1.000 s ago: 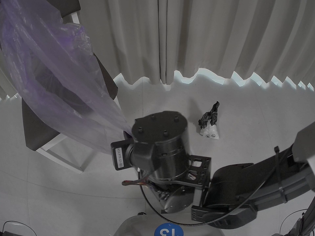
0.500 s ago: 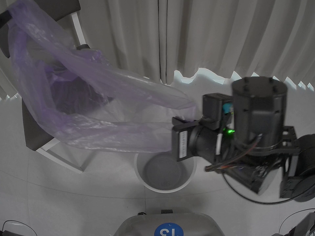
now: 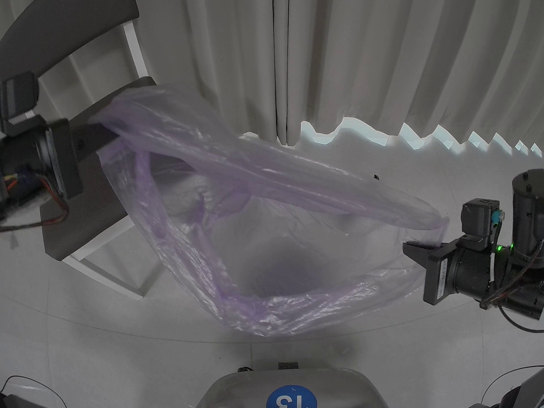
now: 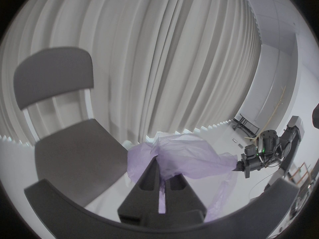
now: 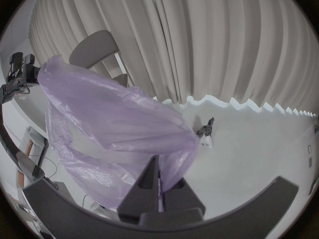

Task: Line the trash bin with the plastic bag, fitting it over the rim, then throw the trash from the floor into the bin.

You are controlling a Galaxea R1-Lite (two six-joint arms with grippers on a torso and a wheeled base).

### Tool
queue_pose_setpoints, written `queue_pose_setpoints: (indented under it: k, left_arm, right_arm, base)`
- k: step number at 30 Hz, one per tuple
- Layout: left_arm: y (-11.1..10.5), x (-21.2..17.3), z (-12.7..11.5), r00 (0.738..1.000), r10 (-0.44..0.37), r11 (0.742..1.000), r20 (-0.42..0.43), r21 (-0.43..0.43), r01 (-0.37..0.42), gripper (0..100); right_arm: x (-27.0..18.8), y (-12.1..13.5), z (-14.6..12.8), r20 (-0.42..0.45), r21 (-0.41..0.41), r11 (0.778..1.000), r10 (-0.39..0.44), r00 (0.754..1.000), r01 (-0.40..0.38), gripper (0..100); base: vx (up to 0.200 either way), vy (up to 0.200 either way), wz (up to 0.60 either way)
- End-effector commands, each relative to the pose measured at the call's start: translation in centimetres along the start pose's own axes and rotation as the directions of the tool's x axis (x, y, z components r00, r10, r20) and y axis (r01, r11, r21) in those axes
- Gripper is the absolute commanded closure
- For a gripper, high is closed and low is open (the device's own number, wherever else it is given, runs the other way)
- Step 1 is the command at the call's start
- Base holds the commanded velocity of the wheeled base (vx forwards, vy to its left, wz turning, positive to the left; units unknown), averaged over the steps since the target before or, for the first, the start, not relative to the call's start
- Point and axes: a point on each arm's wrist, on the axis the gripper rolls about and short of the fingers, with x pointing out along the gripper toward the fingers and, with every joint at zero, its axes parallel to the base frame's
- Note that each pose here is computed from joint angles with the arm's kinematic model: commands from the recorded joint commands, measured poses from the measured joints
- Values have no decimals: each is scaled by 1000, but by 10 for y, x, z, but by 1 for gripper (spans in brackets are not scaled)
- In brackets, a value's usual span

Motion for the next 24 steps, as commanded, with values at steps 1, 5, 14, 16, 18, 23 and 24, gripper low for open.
queue_pose_setpoints:
  k: [1, 5, 14, 16, 18, 23, 24]
  left_arm:
    - [-8, 27, -35, 994, -47, 998, -103, -49, 42, 100]
    - [-8, 43, -58, 989, -49, 998, -140, -57, 41, 100]
    - [-8, 75, -104, 975, -47, 991, -218, -136, 17, 100]
    - [-9, 76, -110, 973, -52, 991, -226, -136, 22, 100]
    - [-9, 78, -116, 969, -51, 991, -241, -136, 18, 100]
    - [-9, 87, -125, 965, -48, 986, -259, -164, 5, 100]
    - [-9, 87, -126, 964, -48, 986, -260, -164, 5, 100]
  right_arm:
    - [-8, -17, -11, -33, 15, 1000, -27, 999, 28, 100]
    - [0, -20, -18, -78, 15, 1000, -10, 997, 12, 100]
    - [56, -8, -28, -200, 21, 1000, -9, 980, 13, 100]
    - [68, -5, -33, -224, 12, 1000, -9, 975, 12, 100]
    - [77, -3, -38, -242, 8, 1000, -8, 970, 10, 100]
    - [102, 3, -46, -252, 5, 1000, -10, 968, 11, 100]
    - [104, 3, -46, -252, 5, 1000, -10, 968, 11, 100]
  base:
    - [0, 0, 0]
    - [0, 0, 0]
    - [0, 0, 0]
    - [0, 0, 0]
    - [0, 0, 0]
    - [0, 0, 0]
    - [0, 0, 0]
